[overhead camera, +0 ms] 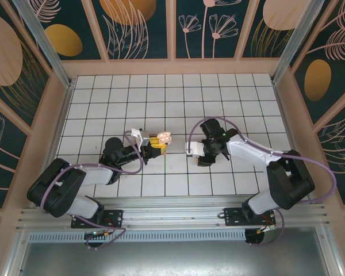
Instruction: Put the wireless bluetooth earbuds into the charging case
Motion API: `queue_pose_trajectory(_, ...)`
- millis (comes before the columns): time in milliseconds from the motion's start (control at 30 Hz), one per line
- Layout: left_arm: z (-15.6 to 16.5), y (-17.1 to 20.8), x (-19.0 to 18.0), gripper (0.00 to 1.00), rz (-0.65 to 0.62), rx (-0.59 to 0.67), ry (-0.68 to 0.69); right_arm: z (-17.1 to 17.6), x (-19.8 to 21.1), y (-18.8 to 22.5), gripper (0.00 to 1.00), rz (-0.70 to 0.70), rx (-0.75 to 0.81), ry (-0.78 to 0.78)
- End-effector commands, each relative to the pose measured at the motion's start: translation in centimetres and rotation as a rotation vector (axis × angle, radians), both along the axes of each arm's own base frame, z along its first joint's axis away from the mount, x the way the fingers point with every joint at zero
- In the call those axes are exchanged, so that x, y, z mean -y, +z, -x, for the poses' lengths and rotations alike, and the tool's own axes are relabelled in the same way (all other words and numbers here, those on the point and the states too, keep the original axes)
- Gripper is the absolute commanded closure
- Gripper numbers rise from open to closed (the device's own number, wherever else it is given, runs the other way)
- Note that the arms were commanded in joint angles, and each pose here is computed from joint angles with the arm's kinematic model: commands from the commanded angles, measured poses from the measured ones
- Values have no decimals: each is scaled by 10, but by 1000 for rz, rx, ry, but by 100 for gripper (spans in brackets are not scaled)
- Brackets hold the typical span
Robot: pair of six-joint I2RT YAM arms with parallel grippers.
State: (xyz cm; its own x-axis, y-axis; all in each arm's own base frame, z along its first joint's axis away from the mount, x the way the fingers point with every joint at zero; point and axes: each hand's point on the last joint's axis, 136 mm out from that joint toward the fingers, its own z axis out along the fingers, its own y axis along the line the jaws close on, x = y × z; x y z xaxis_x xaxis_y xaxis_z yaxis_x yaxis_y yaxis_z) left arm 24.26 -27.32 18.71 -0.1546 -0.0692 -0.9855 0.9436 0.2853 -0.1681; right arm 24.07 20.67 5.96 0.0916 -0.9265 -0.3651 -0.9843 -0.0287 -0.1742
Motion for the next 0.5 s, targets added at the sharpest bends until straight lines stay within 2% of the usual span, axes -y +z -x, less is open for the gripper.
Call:
queue_pose_trajectory(0, 1, 7, -3, 82, 28, 22, 2, -7, -3, -4, 51, 42, 21, 37)
queue_pose_trajectory(467, -2, 3, -3, 82, 18, 12, 14, -12, -10, -30, 54, 64, -39, 46)
